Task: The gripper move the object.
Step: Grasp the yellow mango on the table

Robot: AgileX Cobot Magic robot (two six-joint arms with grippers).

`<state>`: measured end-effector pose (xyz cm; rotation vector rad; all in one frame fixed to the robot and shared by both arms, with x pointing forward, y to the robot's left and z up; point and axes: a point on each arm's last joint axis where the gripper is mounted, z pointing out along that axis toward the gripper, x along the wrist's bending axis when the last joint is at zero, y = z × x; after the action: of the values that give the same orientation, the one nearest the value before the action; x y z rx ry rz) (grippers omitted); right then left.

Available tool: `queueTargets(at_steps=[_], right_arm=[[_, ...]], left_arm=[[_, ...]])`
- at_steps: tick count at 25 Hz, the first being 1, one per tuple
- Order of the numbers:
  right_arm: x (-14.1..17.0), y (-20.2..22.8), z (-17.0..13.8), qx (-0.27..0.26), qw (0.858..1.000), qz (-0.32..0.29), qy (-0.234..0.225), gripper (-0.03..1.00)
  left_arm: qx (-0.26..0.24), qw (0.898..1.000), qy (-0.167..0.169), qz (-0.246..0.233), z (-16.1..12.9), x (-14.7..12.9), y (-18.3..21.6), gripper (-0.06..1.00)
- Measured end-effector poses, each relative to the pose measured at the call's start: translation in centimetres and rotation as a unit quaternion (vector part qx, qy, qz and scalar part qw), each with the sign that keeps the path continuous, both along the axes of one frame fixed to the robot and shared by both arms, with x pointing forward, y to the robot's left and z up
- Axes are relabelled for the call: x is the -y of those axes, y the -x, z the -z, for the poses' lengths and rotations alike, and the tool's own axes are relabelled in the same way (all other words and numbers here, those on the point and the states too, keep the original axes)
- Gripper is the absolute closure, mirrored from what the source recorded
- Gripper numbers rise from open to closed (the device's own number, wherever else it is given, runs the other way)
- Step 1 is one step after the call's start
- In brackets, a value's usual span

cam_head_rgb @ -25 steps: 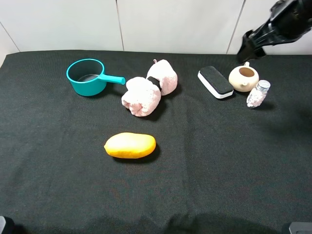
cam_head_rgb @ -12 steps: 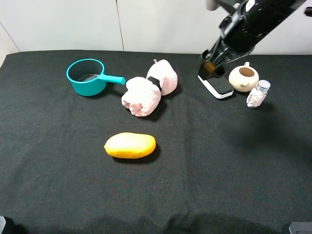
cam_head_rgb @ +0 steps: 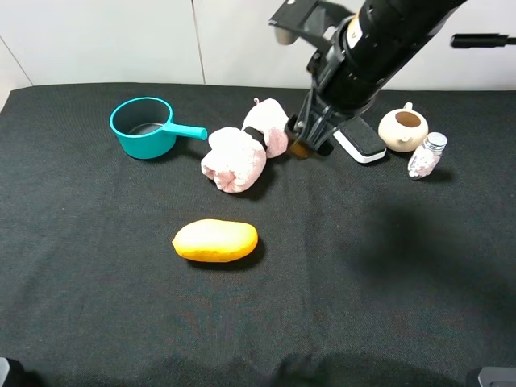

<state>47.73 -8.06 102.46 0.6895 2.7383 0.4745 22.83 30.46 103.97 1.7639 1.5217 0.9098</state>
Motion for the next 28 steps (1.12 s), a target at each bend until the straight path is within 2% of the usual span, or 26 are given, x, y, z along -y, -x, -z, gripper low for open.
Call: queueTargets(at_steps=[8, 13, 17, 22, 28], right_arm=[[-2.9, 3.2, 0.1, -0.005, 0.998, -0.061, 0.007, 0.27], [-4.8, 4.7, 1.8, -0.022, 0.995, -0.095, 0.026, 0.27], [-5.5, 4.6, 3.4, -0.041, 0.994, -0.096, 0.036, 0.27], [-6.3, 4.3, 4.7, -0.046, 0.994, -0.095, 0.021, 0.27], [-6.9, 4.2, 6.9, -0.065, 0.991, -0.112, 0.039, 0.27]], left_arm=[[0.0, 1.0, 0.0, 0.0, 0.0, 0.0, 0.0, 0.15], [0.0, 1.0, 0.0, 0.0, 0.0, 0.0, 0.0, 0.15], [0.0, 1.0, 0.0, 0.0, 0.0, 0.0, 0.0, 0.15], [0.0, 1.0, 0.0, 0.0, 0.0, 0.0, 0.0, 0.15], [0.0, 1.0, 0.0, 0.0, 0.0, 0.0, 0.0, 0.15]])
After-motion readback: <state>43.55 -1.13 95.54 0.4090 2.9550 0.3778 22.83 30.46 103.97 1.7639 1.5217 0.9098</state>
